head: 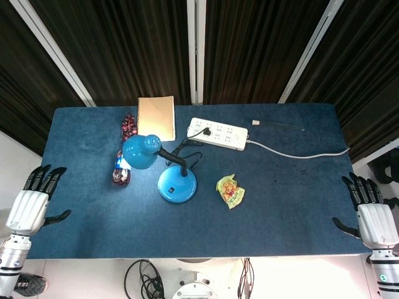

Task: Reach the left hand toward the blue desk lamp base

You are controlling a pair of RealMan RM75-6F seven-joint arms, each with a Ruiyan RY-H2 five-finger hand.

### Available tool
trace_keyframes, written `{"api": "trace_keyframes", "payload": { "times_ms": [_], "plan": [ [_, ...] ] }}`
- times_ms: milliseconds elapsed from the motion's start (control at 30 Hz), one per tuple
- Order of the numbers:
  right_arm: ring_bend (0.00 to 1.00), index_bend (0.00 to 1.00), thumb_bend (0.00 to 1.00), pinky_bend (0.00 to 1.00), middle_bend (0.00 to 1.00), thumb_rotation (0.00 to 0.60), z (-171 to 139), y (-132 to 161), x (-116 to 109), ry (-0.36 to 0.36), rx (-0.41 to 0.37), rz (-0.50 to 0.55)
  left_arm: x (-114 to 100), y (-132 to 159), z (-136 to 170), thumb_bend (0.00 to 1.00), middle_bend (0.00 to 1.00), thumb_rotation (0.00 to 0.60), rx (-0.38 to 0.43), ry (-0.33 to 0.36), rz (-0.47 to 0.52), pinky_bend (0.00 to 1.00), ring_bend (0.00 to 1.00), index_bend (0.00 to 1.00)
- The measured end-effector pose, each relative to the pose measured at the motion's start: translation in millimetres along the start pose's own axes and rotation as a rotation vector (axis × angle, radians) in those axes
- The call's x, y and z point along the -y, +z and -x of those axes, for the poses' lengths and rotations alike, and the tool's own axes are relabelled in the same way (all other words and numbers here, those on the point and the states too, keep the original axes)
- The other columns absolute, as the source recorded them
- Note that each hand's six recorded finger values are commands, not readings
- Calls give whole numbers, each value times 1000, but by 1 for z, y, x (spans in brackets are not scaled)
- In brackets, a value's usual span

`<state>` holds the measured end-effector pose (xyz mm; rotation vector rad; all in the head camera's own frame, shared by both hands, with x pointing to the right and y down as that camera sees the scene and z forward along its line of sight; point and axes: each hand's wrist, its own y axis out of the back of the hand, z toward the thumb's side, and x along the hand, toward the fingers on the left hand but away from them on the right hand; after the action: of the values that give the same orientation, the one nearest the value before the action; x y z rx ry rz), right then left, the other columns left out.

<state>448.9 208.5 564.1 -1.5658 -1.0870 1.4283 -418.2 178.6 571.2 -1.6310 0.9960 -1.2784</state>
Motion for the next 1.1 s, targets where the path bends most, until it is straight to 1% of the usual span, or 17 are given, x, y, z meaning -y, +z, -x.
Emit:
{"api": "trace_keyframes", "payload": {
  "times_ms": [500, 600, 767, 900, 1000, 1100],
  "plan": [
    [0, 0, 84, 0, 0, 600, 0, -1, -1, -3, 3, 5, 0, 1, 0, 59, 98, 600, 1, -12, -11, 65, 0, 73],
    [0, 0, 85, 0, 0, 600, 1, -1, 0, -1, 1, 5, 3, 2, -1, 59, 97, 600, 4, -26, -18, 65, 0, 73],
    [0, 0, 85, 0, 0, 600, 2, -1, -1, 2, 0, 0, 13, 9, -2, 58, 93, 600, 20, -67, -23, 65, 0, 73],
    [0, 0, 85, 0, 0, 600, 2, -2, 0, 4, 3, 1, 22, 28, -9, 59, 91, 600, 76, -90, -8, 65, 0, 71],
    [0, 0, 84, 0, 0, 600, 2, 1, 2, 7, -5, 2, 30, 50, -17, 59, 90, 600, 143, -113, -3, 67, 0, 65],
    [0, 0, 84, 0, 0, 600, 1, 3, 2, 4, -8, 10, 41, 77, -26, 59, 91, 600, 222, -145, 4, 74, 0, 53]
  ]
}}
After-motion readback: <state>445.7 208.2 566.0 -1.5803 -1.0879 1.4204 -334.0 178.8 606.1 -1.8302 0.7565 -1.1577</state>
